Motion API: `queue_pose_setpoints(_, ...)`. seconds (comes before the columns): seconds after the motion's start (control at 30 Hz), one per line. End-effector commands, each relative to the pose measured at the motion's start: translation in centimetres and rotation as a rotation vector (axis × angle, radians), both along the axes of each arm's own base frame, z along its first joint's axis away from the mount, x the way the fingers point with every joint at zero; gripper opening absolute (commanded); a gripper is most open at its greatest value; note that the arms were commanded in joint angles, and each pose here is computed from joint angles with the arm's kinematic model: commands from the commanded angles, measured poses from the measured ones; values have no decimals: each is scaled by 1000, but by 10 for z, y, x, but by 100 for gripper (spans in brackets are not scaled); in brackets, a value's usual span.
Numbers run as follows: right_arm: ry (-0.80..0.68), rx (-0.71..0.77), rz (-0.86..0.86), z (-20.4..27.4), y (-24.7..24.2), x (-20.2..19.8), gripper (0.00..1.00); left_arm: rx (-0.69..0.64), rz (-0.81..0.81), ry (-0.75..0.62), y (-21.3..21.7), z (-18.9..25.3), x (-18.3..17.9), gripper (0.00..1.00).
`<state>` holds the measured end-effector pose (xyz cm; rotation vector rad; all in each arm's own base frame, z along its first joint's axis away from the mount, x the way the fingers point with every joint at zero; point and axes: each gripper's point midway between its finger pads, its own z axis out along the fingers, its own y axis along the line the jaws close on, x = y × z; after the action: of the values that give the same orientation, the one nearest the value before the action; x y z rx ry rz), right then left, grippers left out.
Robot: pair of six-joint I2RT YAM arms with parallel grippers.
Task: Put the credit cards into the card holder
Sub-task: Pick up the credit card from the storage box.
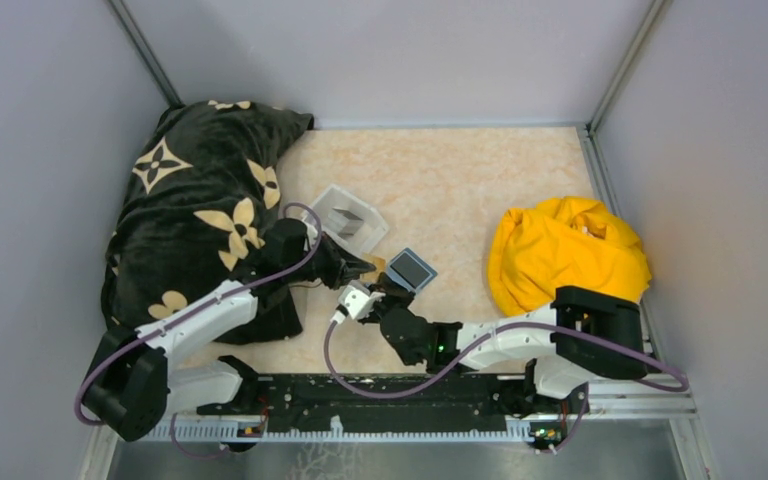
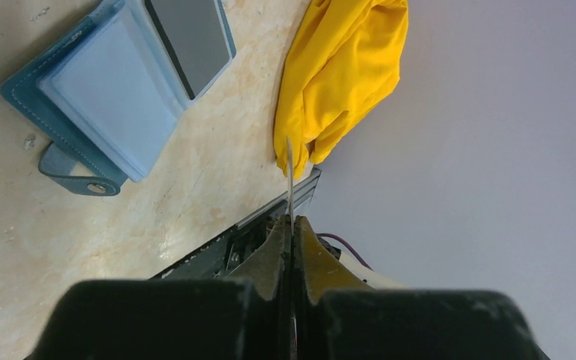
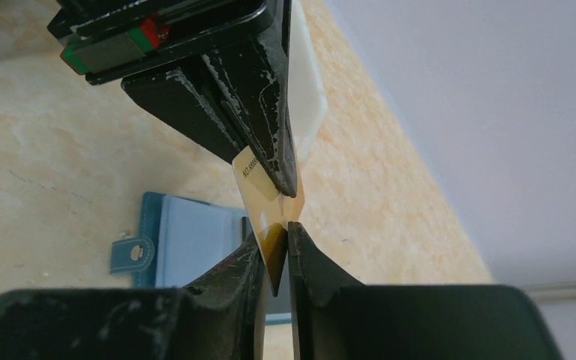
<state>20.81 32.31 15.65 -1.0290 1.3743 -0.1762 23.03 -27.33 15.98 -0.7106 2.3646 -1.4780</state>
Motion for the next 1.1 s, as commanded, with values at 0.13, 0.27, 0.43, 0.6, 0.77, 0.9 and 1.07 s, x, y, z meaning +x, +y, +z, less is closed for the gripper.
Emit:
queue_pose_setpoints(0.13, 184, 315, -106, 27, -9, -9, 36, 44, 76, -275, 6, 8, 35, 0)
queue_pose_setpoints(0.27, 268, 436, -133, 36, -13, -7, 36, 57, 112, -378, 12, 9, 44, 0)
queue_pose_setpoints(0.43, 373, 680, -153, 61, -25, 9, 40, 39, 117, -504, 12, 22, 49, 0)
queue_pose_setpoints(0.6, 472, 873, -122, 82, -35, 23, 41, -3, 107, -582, 9, 32, 48, 0)
queue_pose_setpoints(0.77, 619, 1064, -21, 95, -41, 29, 40, -68, 105, -628, 8, 38, 44, 0)
queue_pose_setpoints(0.9, 724, 1223, 48, 97, -52, 40, 40, -158, 85, -668, 3, 48, 37, 0)
queue_pose_setpoints(1.07, 851, 1307, 136, 93, -47, 38, 40, -241, 45, -699, -4, 60, 31, 0)
